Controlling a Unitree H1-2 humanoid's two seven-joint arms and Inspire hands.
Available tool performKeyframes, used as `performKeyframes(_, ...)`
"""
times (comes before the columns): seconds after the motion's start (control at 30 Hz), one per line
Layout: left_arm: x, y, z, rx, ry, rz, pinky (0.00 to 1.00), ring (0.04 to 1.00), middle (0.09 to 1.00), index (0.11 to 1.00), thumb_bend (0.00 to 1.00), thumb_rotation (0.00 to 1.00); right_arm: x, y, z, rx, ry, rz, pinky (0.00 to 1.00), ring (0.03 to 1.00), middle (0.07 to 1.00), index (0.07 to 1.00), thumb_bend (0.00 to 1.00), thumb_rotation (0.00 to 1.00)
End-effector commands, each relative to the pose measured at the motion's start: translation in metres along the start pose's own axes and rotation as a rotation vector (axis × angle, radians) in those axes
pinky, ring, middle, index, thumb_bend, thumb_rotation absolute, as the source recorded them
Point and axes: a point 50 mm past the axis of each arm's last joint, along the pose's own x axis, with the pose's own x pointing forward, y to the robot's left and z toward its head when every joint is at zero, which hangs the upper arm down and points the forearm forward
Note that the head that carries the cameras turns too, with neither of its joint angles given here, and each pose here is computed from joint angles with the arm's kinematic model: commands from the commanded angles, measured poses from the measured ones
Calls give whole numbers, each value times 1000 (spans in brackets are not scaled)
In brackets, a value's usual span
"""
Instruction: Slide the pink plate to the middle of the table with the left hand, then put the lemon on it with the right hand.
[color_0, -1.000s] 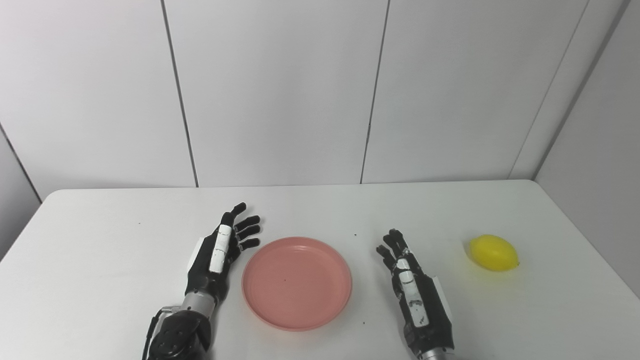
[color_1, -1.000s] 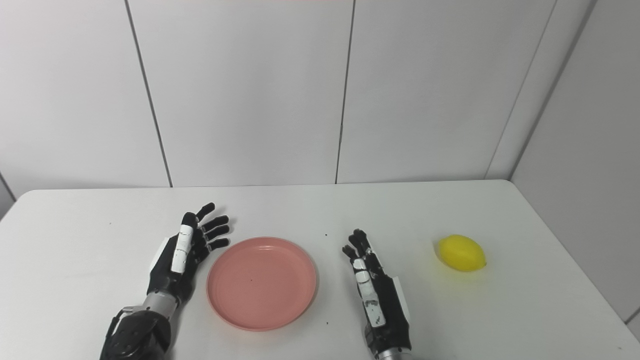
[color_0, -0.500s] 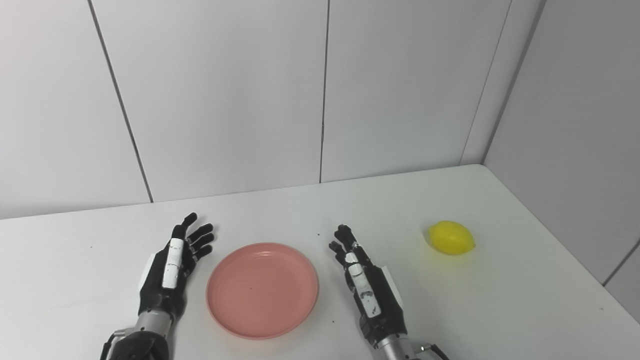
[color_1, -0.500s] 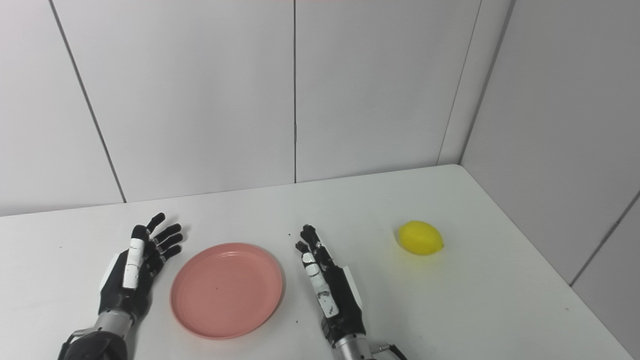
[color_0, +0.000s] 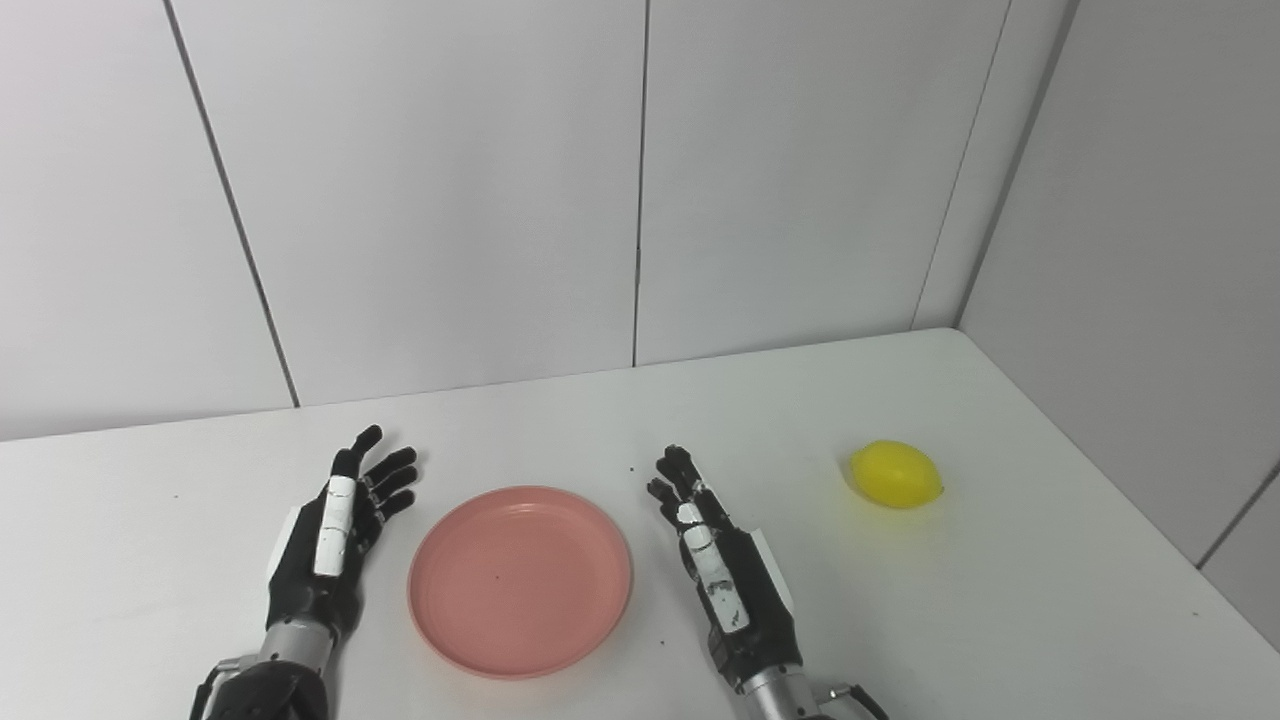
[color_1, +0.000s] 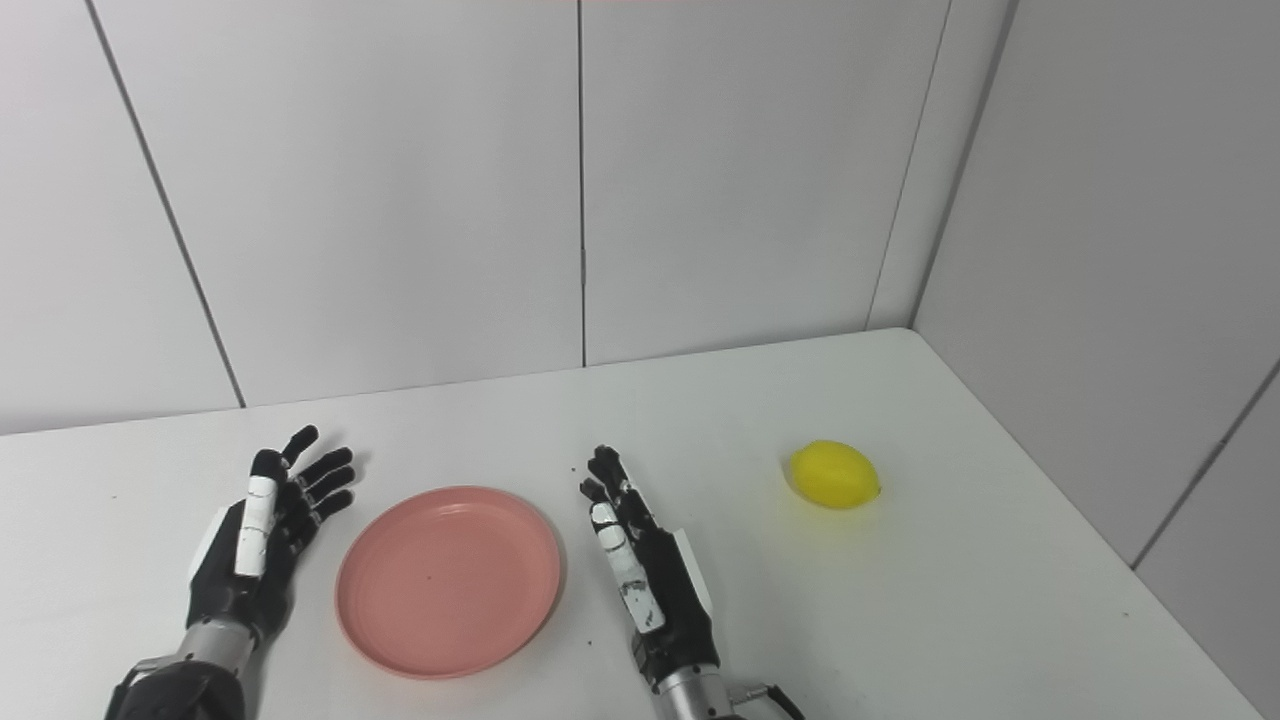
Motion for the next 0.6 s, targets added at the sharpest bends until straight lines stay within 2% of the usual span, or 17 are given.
performKeyframes(0.0, -9, 5, -28, -25, 122, 19, 852, 839, 812, 912, 961, 910, -23, -5, -25, -37, 53, -69, 991, 922, 908, 927, 742, 847)
performKeyframes(0.1, -8, 5, -27, -23, 122, 17, 853, 836, 811, 913, 950, 916, -19, -11, -7, -112, -12, -152, 877, 849, 833, 857, 737, 726)
performKeyframes(0.2, -7, 5, -28, -24, 124, 16, 856, 837, 811, 916, 941, 922, -14, -19, 12, -196, -97, -189, 783, 798, 805, 821, 690, 689)
performKeyframes(0.33, -6, 4, -27, -33, 127, 15, 847, 836, 808, 917, 936, 917, -7, -32, 37, -418, -161, -187, 717, 772, 806, 811, 669, 739)
performKeyframes(0.4, -6, 3, -26, -35, 128, 17, 840, 832, 802, 910, 937, 910, -5, -37, 46, -530, -178, -187, 708, 766, 806, 806, 714, 807)
performKeyframes(0.5, -5, 3, -27, -33, 126, 16, 878, 842, 811, 920, 922, 917, 1, -48, 63, -667, -226, -188, 689, 763, 805, 793, 753, 818)
performKeyframes(0.57, -5, 2, -28, -30, 126, 15, 869, 839, 804, 915, 935, 918, 4, -54, 72, -725, -248, -193, 687, 763, 803, 777, 785, 805)
